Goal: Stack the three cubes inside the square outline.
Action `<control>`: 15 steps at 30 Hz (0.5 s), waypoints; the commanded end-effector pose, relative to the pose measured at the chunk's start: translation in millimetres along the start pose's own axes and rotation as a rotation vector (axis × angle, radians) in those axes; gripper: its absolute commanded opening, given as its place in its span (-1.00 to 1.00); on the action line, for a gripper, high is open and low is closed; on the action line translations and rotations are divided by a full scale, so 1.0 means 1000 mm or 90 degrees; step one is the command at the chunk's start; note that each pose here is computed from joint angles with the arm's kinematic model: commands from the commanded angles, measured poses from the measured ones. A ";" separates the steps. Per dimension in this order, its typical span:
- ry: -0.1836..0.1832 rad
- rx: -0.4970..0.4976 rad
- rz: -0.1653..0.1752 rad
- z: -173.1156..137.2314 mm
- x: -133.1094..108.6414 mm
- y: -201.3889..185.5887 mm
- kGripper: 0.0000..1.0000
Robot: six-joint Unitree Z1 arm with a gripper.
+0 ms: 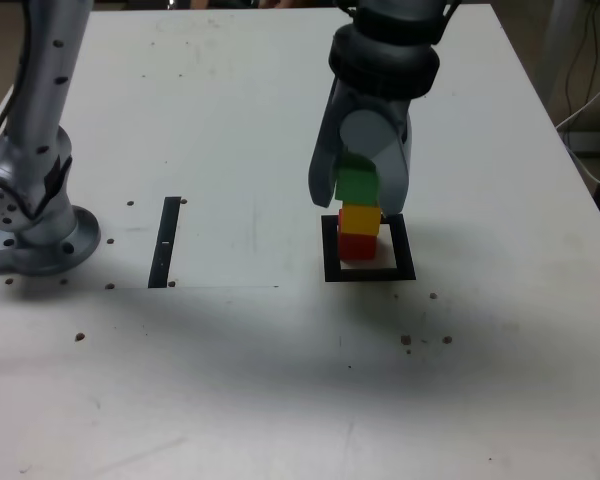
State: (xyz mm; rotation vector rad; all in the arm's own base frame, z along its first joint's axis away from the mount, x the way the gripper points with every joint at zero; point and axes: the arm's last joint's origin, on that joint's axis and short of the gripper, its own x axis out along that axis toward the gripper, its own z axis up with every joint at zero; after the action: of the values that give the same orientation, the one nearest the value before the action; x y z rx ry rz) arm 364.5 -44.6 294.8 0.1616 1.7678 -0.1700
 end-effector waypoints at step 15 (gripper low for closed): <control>0.004 0.006 -0.002 0.004 0.008 0.000 0.99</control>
State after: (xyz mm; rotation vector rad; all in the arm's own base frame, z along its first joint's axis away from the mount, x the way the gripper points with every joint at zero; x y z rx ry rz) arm 366.3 -45.2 286.4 0.1615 1.7780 -0.1828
